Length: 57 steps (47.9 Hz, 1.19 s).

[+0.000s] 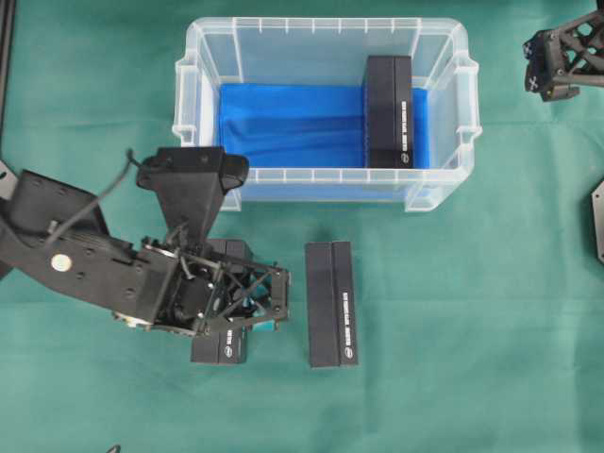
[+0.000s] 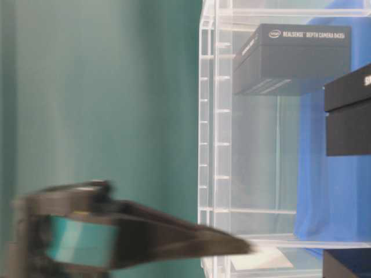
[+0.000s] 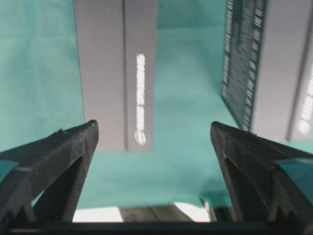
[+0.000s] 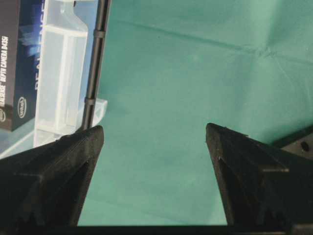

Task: Take out the box from the case.
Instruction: 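Carry the box to the table left of the first box and lower it, then open the left gripper and withdraw it to the upper left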

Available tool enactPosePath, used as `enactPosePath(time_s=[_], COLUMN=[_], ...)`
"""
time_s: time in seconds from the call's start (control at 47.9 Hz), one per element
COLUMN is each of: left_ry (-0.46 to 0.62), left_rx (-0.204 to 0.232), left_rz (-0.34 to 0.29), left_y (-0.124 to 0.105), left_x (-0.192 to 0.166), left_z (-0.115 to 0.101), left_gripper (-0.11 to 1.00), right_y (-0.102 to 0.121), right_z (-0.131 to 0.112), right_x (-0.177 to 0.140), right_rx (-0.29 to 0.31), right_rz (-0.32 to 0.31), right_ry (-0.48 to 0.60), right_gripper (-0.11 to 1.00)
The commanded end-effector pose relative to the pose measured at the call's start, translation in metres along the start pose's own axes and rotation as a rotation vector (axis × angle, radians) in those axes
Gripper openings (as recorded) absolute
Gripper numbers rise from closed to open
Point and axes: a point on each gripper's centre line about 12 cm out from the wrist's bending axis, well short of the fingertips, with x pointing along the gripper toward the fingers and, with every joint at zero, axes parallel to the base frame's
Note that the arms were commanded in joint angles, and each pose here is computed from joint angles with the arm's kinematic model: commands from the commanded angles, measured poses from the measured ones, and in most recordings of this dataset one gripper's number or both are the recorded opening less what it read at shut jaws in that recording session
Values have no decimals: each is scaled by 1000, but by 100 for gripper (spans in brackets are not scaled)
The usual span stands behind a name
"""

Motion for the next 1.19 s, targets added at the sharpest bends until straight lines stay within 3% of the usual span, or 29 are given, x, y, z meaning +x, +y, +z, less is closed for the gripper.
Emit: enactPosePath(time_s=[0.0,0.209,0.647,1.169], left_ry=[23,23,12,25], left_rx=[-10,-18,-5,81], left_rz=[-73,-84,-47,-18], left_y=[-7,-13,1,86], left_x=[-39,-70,-67,-80], left_z=[1,3,2,0], left_gripper=[100,100,100,100], right_y=[1,0,0,0], right_z=[1,0,0,0], right_x=[-6,-6,-6,-6], right_rx=[-3,-3,-1,2], right_rz=[18,18,21,21], right_ry=[-8,-8,-9,-9], right_gripper=[85,85,85,85])
